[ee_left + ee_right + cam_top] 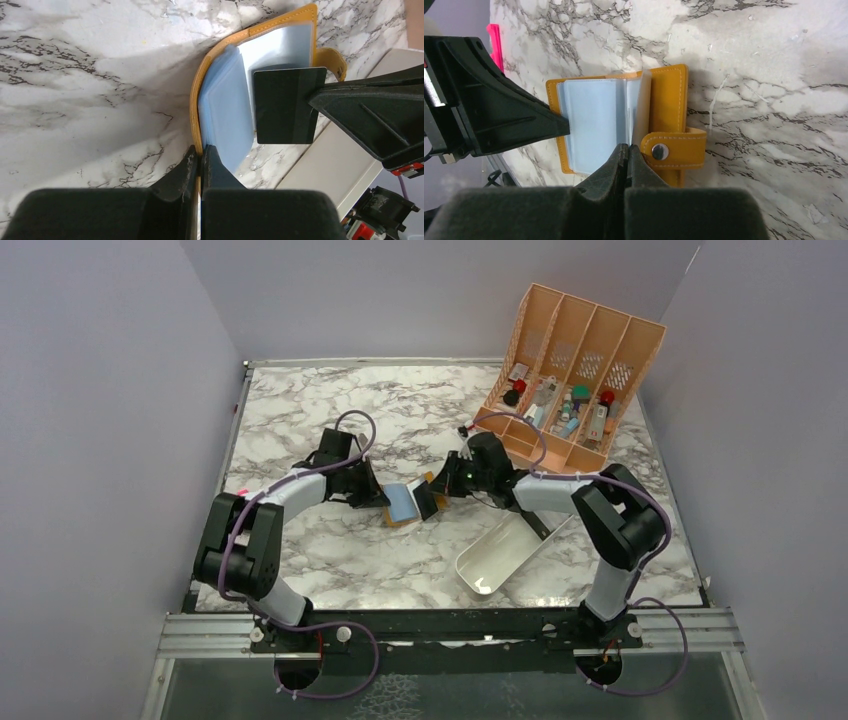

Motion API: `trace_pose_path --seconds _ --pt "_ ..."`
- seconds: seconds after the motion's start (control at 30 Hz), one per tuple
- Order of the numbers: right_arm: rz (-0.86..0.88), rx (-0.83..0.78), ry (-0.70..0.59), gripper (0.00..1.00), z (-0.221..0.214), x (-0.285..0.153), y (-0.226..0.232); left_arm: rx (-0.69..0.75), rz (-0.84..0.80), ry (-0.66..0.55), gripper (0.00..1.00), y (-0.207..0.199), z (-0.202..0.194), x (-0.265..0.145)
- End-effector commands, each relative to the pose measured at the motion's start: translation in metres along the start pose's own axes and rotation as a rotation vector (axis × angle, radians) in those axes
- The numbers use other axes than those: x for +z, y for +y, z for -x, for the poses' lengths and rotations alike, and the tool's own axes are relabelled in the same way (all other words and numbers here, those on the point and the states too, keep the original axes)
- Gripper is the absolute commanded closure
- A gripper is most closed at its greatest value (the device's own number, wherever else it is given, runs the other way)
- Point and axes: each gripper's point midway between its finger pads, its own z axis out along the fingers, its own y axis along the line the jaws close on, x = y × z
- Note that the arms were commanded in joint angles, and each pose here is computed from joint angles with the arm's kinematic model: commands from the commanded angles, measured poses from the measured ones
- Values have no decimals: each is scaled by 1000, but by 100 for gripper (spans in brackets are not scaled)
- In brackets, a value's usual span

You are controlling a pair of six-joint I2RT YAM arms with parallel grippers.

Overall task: Put the credit cards into the card holder
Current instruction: Insert the credit card into the card holder.

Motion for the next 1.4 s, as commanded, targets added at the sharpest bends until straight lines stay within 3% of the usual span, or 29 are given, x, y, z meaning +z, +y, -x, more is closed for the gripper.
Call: trace_pose_path --seconds 0.0,0.13,0.2,0.3,0.47,0.8,1.0,1.37 --pt "83 8 -31 99 12 7 16 38 -9 113 100 3 -15 0" --pt "92 24 -54 99 14 7 17 50 -5 147 100 7 -21 2" --pt "93 37 -64 99 13 6 14 48 7 157 91 9 -23 3" --pt "104 47 -74 99 10 7 13 41 51 120 67 14 -16 0" --pt "100 74 -73 99 5 10 8 37 29 37 59 2 2 -9" --pt "89 69 -95 99 2 12 -1 -21 42 35 73 13 -4 1" --pt "60 59 -130 99 3 8 -8 -27 95 16 90 23 1 4" --pt "42 89 -167 99 2 3 -16 -36 147 8 91 33 0 4"
